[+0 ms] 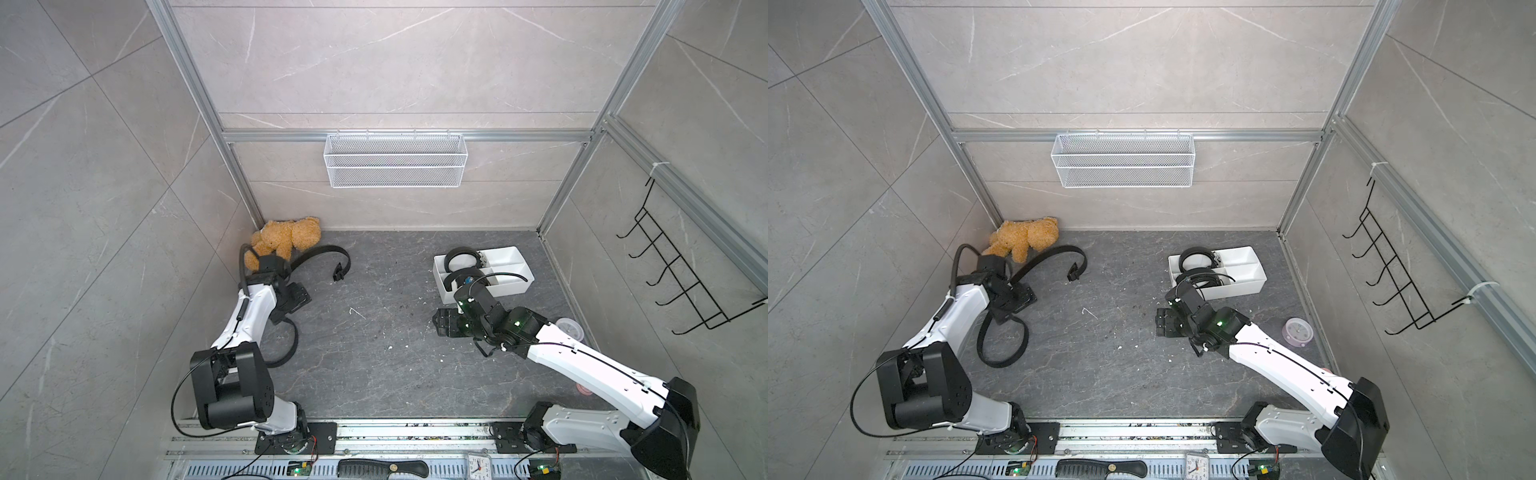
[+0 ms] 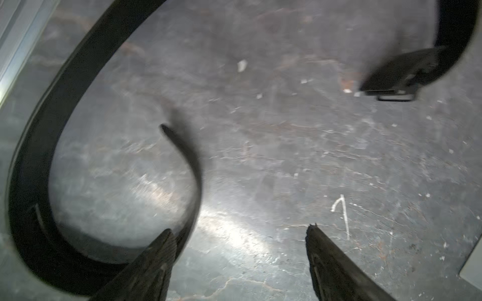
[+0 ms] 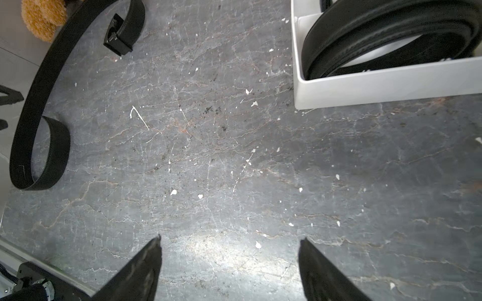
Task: Place the belts into the storage roll
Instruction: Adjust the belt at the center of the board.
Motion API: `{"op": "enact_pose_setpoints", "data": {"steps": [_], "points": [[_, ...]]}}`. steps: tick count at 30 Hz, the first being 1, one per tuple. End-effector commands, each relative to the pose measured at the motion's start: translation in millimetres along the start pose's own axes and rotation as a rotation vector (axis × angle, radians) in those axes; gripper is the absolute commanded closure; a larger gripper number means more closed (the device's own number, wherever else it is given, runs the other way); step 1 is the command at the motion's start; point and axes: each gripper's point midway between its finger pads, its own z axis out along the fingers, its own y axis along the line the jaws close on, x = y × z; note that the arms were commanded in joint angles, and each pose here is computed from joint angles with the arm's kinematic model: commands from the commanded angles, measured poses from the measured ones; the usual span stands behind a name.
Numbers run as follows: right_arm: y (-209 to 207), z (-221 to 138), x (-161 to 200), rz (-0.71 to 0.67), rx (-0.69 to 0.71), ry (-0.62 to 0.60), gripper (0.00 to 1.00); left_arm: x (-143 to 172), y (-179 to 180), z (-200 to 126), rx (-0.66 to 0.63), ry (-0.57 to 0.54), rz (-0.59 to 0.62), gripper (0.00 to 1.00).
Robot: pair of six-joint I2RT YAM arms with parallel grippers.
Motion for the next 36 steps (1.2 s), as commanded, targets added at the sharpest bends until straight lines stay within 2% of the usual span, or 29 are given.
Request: {"op": "enact_pose_setpoints", "data": {"steps": [1,5,9,13,18,22,25,27,28,36], "points": [[-2.9,6.6,5.0,-0.002,0.021,0.013,0.17,28.4,19.5,-2.9,0.009,0.064,-0.093,0.22],[5.4,16.7,2.0,-0.018,0.006,0.027,0.16,64.4,21.6,13.0,0.034,0.148,-0.113,0.25],[21.6,34.9,-12.0,-0.051,-0.009,0.029,0.15,83.2,29.9,29.8,0.016,0.201,-0.111,0.27],[41.0,54.6,-36.0,-0.094,-0.008,0.014,0.15,88.3,32.0,43.9,0.007,0.239,-0.092,0.34],[56.6,65.7,-53.8,-0.094,-0.032,-0.014,0.14,89.0,32.6,52.4,0.000,0.252,-0.077,0.48],[59.4,79.5,-61.4,-0.105,-0.013,-0.018,0.14,91.9,41.1,52.6,-0.047,0.254,-0.068,0.49],[67.8,93.2,-66.7,-0.104,-0.029,-0.015,0.14,94.7,37.6,56.6,-0.036,0.279,-0.070,0.69],[77.1,105.1,-71.6,-0.104,-0.046,-0.013,0.14,100.4,28.7,59.0,-0.017,0.300,-0.057,0.93],[81.2,110.9,-73.8,-0.106,-0.052,-0.010,0.14,104.3,23.6,59.1,-0.013,0.307,-0.041,0.98],[105.9,184.2,-91.0,-0.133,-0.037,0.007,0.13,159.3,-23.4,51.6,0.053,0.360,0.027,1.00]]}}
